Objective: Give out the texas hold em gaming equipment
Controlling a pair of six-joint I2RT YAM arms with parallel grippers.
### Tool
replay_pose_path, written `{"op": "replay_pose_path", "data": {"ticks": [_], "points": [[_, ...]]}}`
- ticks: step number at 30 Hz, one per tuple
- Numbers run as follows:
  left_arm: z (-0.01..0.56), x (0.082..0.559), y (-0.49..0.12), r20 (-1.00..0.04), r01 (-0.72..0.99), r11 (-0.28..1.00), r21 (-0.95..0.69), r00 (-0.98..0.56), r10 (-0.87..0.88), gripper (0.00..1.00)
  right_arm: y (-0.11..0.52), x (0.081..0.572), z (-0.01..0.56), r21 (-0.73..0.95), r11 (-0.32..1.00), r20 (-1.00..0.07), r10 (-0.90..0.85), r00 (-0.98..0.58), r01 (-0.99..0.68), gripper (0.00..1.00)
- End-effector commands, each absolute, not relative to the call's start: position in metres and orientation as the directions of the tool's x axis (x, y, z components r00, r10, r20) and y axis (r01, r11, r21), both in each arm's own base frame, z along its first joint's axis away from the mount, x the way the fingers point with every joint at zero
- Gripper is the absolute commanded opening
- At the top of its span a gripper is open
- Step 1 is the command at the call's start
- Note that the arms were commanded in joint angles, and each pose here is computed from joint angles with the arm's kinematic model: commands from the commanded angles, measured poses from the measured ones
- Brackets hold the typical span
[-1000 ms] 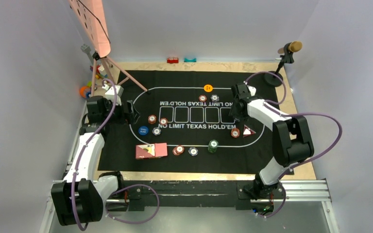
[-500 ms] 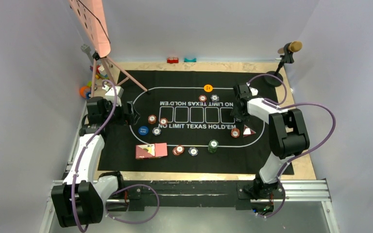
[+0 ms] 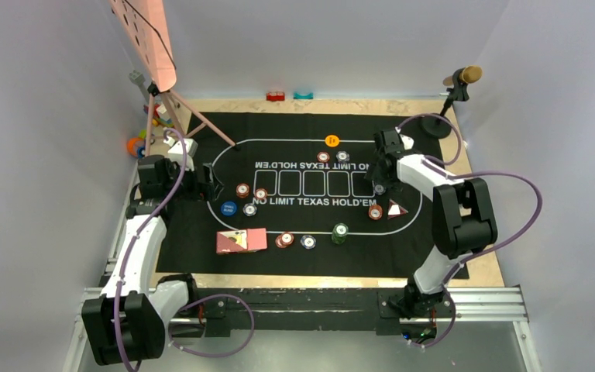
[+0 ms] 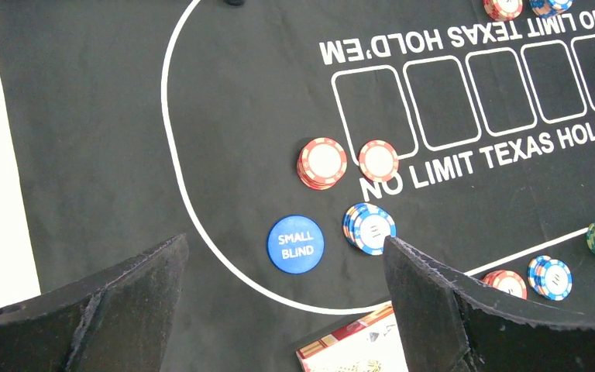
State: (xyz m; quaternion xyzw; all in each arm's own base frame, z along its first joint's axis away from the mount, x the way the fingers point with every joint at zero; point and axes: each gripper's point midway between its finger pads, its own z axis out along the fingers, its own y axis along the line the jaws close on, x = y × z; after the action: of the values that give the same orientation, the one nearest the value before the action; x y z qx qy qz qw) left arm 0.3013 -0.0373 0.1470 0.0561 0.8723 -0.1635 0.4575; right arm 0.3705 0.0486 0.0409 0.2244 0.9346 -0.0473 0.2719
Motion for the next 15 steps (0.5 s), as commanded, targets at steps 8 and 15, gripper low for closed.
{"op": "replay_pose_path", "data": {"ticks": [8, 15], "points": [[0.158, 0.304, -0.04, -0.844, 0.283, 0.935, -0.214, -0.536, -0.031, 1.0, 0.135, 0.343, 0.145, 0.118, 0.982, -0.704, 0.187, -0.685, 0.146, 0.71], [0.156, 0.303, -0.039, -0.839, 0.275, 0.937, -0.214, -0.543, -0.032, 1.0, 0.21, 0.261, 0.136, 0.133, 0.967, -0.656, -0.08, -0.75, -0.22, 0.88]]}}
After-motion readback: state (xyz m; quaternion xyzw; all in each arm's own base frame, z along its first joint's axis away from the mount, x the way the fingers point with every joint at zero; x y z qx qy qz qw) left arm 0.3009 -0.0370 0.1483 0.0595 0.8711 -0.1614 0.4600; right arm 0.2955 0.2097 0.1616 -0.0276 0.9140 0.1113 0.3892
